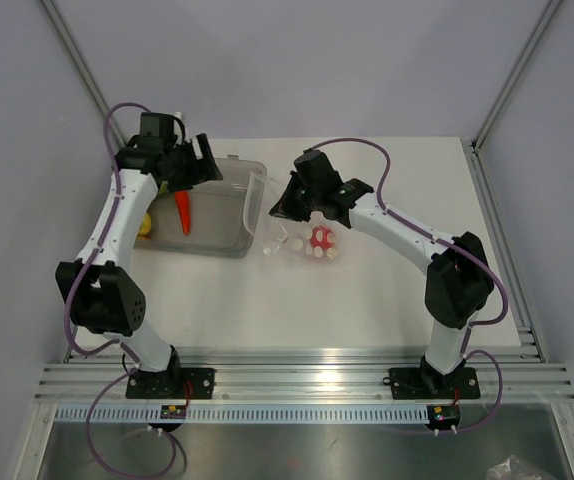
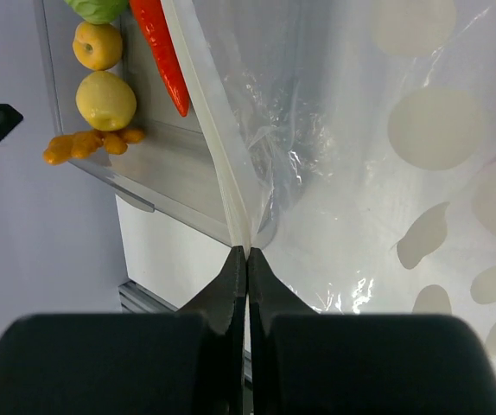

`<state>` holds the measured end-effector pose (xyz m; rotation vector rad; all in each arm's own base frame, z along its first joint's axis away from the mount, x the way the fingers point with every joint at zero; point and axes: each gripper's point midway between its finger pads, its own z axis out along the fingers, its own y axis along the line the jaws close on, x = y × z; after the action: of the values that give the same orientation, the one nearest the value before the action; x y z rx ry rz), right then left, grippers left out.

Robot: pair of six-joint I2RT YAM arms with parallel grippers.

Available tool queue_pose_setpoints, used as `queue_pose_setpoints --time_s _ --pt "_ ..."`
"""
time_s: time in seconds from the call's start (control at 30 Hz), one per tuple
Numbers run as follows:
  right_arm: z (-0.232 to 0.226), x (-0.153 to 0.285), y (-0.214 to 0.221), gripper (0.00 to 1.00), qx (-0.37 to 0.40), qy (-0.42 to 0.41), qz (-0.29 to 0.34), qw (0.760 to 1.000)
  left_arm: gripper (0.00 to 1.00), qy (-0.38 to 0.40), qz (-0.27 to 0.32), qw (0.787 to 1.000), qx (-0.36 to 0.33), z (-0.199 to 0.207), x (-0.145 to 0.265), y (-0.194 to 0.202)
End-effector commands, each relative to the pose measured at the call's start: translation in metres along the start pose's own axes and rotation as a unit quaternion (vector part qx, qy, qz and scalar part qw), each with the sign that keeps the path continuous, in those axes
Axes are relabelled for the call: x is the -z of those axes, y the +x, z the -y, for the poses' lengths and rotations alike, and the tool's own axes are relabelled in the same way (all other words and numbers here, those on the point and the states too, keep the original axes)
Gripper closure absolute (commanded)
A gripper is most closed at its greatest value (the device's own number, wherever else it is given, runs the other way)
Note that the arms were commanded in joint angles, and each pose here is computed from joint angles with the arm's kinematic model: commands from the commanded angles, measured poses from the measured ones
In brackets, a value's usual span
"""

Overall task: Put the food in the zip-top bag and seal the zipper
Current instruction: Pick up the fake vegetable from the bin.

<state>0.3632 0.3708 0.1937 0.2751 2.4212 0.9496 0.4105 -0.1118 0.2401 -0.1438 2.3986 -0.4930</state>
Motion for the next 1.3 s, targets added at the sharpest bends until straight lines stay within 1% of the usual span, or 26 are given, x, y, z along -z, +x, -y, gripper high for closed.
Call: queue_pose_setpoints --time_s 0.0,0.03,0.07,0.13,0.17,0.23,0.27,0.3,0.33,0.37,0.4,0.43,0.53,0.57,0.6,0.63,0.67,0.83,0.93,0.97,1.03,1.07,1.13,1.17,1.2,1.27 --pt "-0.017 0.019 -0.014 1.00 0.018 -0.025 0.028 0.999 0.18 -0.143 0.035 0.986 0.073 -0.086 0.004 -0.026" --pt "-0.017 0.020 -0.014 1.00 0.021 -0.025 0.028 0.999 0.18 -0.181 0.029 0.980 0.081 -0.108 -0.008 -0.025" --pt "-0.016 0.019 -0.014 1.00 0.024 -0.024 0.027 0.999 0.18 -0.196 0.031 0.977 0.084 -0.115 -0.013 -0.026" --pt "-0.016 0.020 -0.014 1.00 0.027 -0.024 0.026 0.999 0.18 -0.227 0.040 0.969 0.092 -0.142 -0.023 -0.035" --pt "-0.017 0.021 -0.014 1.00 0.031 -0.025 0.027 0.999 0.18 -0.241 0.023 0.966 0.095 -0.157 -0.041 -0.030" --pt "-0.019 0.021 -0.012 1.00 0.037 -0.029 0.021 0.999 0.18 -0.241 0.019 0.966 0.096 -0.164 -0.054 -0.040" --pt "-0.019 0.021 -0.013 1.00 0.042 -0.028 0.021 0.998 0.18 -0.251 -0.007 0.963 0.100 -0.177 -0.076 -0.031" --pt "-0.019 0.020 -0.012 1.00 0.045 -0.027 0.020 0.998 0.18 -0.256 -0.013 0.961 0.102 -0.184 -0.082 -0.031" --pt "-0.019 0.020 -0.013 1.00 0.045 -0.027 0.020 0.998 0.18 -0.256 -0.007 0.961 0.102 -0.186 -0.088 -0.040" --pt "-0.018 0.019 -0.012 1.00 0.046 -0.026 0.020 0.998 0.19 -0.257 -0.010 0.961 0.103 -0.190 -0.093 -0.041" --pt "-0.017 0.018 -0.012 1.00 0.045 -0.024 0.020 0.998 0.19 -0.263 -0.030 0.958 0.107 -0.201 -0.106 -0.033" --pt "-0.017 0.018 -0.012 1.00 0.046 -0.025 0.020 0.998 0.19 -0.261 -0.019 0.959 0.107 -0.202 -0.107 -0.044" --pt "-0.017 0.015 -0.011 1.00 0.049 -0.026 0.016 0.998 0.19 -0.244 -0.036 0.963 0.105 -0.211 -0.129 -0.041" --pt "-0.017 0.015 -0.010 1.00 0.050 -0.025 0.015 0.998 0.20 -0.239 -0.032 0.965 0.102 -0.210 -0.133 -0.047" --pt "-0.015 0.012 -0.009 1.00 0.051 -0.023 0.011 0.998 0.21 -0.236 -0.038 0.966 0.101 -0.210 -0.138 -0.046" --pt "-0.014 0.011 -0.009 1.00 0.050 -0.022 0.010 0.998 0.22 -0.235 -0.055 0.965 0.106 -0.215 -0.150 -0.036" --pt "-0.015 0.010 -0.009 1.00 0.051 -0.023 0.010 0.998 0.23 -0.233 -0.052 0.965 0.105 -0.214 -0.152 -0.040" --pt "-0.013 0.003 -0.007 1.00 0.049 -0.019 0.000 0.999 0.32 -0.243 -0.062 0.962 0.108 -0.225 -0.166 -0.029" --pt "-0.011 0.001 -0.006 1.00 0.050 -0.013 0.001 0.999 0.33 -0.238 -0.068 0.963 0.108 -0.225 -0.170 -0.024" --pt "-0.010 0.001 -0.007 1.00 0.049 -0.012 0.001 0.999 0.38 -0.237 -0.070 0.963 0.107 -0.224 -0.170 -0.024" --pt "-0.008 0.000 -0.006 1.00 0.048 -0.008 0.001 0.999 0.44 -0.233 -0.072 0.964 0.108 -0.223 -0.170 -0.022" --pt "-0.008 0.001 -0.006 1.00 0.048 -0.008 0.002 0.999 0.55 -0.230 -0.069 0.965 0.107 -0.220 -0.167 -0.024" --pt "-0.006 0.001 -0.006 1.00 0.046 -0.004 0.002 0.999 0.66 -0.224 -0.067 0.967 0.105 -0.215 -0.163 -0.025" --pt "-0.006 0.002 -0.007 1.00 0.046 -0.003 0.005 0.999 0.74 -0.221 -0.066 0.968 0.102 -0.212 -0.160 -0.026" --pt "-0.005 0.003 -0.007 1.00 0.045 -0.001 0.006 0.999 0.77 -0.211 -0.052 0.971 0.096 -0.203 -0.150 -0.036" --pt "-0.002 0.002 -0.007 1.00 0.043 0.003 0.008 0.999 0.82 -0.204 -0.044 0.974 0.085 -0.192 -0.137 -0.040"
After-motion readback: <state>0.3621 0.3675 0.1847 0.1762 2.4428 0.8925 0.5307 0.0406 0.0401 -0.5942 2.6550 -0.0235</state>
